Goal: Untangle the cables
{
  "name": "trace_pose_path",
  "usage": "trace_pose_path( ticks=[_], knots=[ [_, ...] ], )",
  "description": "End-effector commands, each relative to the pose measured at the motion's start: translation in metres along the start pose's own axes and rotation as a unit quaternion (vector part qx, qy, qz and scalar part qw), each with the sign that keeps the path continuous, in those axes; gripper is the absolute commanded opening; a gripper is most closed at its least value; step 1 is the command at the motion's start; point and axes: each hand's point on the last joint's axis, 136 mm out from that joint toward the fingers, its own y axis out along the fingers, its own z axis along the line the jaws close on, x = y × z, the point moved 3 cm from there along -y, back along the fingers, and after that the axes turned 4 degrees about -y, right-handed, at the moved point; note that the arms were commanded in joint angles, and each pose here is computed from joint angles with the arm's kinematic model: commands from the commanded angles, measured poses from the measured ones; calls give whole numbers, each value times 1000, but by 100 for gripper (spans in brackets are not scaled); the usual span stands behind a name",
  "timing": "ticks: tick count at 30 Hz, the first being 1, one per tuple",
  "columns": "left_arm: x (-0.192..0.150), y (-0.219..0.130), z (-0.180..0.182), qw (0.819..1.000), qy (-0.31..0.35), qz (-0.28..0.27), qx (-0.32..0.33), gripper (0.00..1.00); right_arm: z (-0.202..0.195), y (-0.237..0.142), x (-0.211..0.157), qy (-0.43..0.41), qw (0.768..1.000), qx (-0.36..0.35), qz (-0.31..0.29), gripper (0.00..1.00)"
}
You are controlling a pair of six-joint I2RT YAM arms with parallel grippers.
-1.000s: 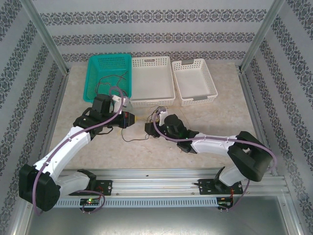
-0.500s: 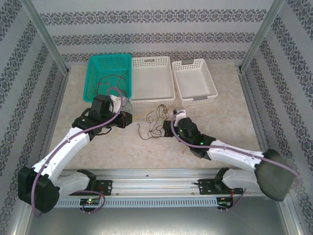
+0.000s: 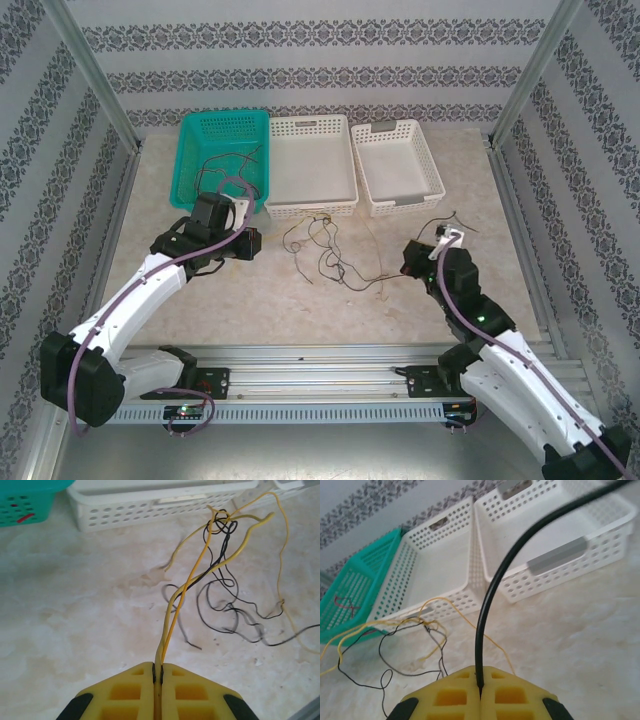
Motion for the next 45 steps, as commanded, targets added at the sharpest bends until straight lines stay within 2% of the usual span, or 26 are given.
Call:
trace_pose_path(
  ticks=[1,6,11,17,22,29,34,40,45],
  knots=[
    [5,-9,7,999,18,-4,42,0,-16,-22,12,-9,999,-49,5,0],
    [5,-9,8,999,20,-3,47,0,-4,-41,39,-5,999,-31,-9,0],
    [4,-11,8,999,24,-5,48,0,34,-57,76,-5,999,37,-18,0],
    [3,-10,11,998,31,0,62,0,70,-78,131,-22,996,73,-51,0],
    [0,-9,10,997,37,6,65,0,93,-76,154,-22,993,105,-45,0],
    [-1,-12,-2,998,56,-1,40,0,114,-44,183,-36,993,103,-47,0],
    [-4,-15,-9,996,76,-5,36,0,124,-12,208,-72,993,73,-50,0],
    [-6,-15,-14,996,87,-4,33,0,116,31,232,-118,991,-1,-62,0],
    [-7,-17,-19,995,93,-9,21,0,100,72,244,-130,989,-41,-49,0]
  ],
)
